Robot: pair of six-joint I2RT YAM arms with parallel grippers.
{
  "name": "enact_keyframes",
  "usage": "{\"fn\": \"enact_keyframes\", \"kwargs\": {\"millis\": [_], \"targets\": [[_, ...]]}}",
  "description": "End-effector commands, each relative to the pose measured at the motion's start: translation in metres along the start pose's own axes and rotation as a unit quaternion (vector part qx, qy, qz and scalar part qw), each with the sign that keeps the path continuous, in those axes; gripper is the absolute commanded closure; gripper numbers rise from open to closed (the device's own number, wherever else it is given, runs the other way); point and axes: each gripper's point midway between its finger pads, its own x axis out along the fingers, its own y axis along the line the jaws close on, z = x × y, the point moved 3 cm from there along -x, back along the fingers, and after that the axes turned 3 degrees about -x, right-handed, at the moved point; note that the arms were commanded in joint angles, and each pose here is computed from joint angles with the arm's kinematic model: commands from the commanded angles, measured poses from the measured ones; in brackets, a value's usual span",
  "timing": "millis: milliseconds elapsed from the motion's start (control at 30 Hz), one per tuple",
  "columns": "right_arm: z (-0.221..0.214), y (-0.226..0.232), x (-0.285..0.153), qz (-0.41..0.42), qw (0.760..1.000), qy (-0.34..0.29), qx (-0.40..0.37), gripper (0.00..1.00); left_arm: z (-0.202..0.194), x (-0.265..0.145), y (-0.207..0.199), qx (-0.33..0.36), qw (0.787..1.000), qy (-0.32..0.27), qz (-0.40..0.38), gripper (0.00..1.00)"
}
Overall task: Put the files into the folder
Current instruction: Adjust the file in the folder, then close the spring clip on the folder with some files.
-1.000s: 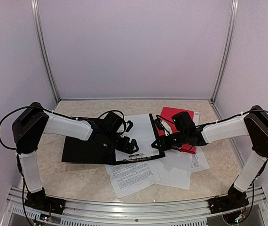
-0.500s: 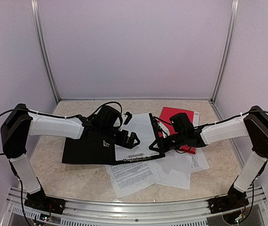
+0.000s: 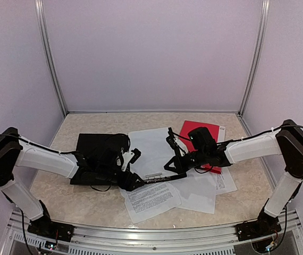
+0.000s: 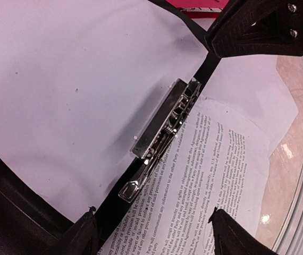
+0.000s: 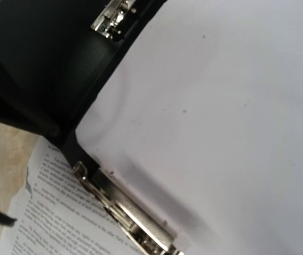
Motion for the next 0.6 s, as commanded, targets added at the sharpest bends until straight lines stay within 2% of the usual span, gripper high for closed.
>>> {"fn": "enact_keyframes", "kwargs": {"millis": [0, 267, 567], "targets": [[-0.002, 0.001, 0.005, 0.0, 1.0, 0.005, -0.004, 0.94, 0.009, -0.001, -0.007, 0.032, 0.999, -0.02, -0.023, 0.34], [-0.007, 0.001, 0.006, 0.004, 1.0, 0.004, 0.001, 0.94, 0.016, 0.019, 0.003, 0.068, 0.998, -0.006, -0.013, 0.49], [-0.016, -0.019, 0.008, -0.056, 0.998, 0.026, 0.009, 0.98, 0.02, 0.026, 0.004, 0.079, 0.997, 0.005, -0.018, 0.51]]}}
